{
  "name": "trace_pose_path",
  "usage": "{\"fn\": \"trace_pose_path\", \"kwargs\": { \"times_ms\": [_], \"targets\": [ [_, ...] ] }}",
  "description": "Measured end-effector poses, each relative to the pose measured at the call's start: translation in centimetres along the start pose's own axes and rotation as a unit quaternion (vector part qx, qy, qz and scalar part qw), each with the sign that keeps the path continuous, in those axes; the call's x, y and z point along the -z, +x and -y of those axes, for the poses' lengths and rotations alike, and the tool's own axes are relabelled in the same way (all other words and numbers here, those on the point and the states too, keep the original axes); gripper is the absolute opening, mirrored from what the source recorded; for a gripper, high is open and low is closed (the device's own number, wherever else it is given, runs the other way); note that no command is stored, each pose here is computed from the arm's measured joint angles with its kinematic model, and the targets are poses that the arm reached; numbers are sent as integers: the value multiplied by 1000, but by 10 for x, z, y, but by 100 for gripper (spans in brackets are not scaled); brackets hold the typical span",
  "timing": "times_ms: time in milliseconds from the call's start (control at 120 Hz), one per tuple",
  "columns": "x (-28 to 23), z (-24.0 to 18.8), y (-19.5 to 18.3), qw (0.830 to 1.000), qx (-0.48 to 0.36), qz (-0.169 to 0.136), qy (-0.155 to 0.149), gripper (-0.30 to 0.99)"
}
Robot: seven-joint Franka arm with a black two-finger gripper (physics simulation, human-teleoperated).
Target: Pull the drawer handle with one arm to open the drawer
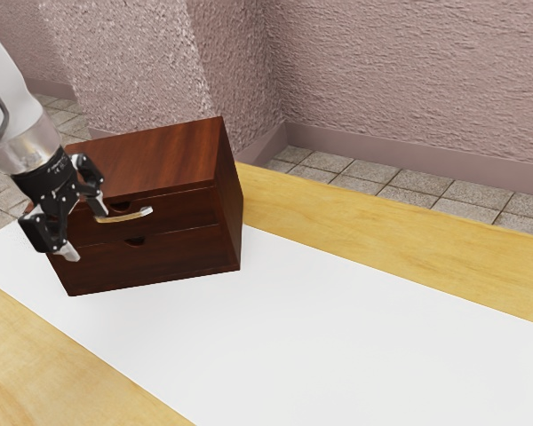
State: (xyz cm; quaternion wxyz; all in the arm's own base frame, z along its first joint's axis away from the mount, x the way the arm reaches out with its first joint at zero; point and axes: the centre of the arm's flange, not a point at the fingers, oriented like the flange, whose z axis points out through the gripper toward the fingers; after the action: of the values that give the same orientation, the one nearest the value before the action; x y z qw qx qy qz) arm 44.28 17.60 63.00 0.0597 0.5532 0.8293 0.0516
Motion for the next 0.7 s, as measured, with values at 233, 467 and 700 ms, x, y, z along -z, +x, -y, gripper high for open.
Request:
{"fn": "trace_pose_path", "kwargs": {
  "times_ms": [233, 467, 700],
  "targets": [
    [-18, -19, 32, 999, 42, -8, -18, 69],
    [-25, -28, 26, 998, 53, -27, -28, 69],
    [-29, -32, 16, 998, 51, -25, -31, 69]
  ]
}}
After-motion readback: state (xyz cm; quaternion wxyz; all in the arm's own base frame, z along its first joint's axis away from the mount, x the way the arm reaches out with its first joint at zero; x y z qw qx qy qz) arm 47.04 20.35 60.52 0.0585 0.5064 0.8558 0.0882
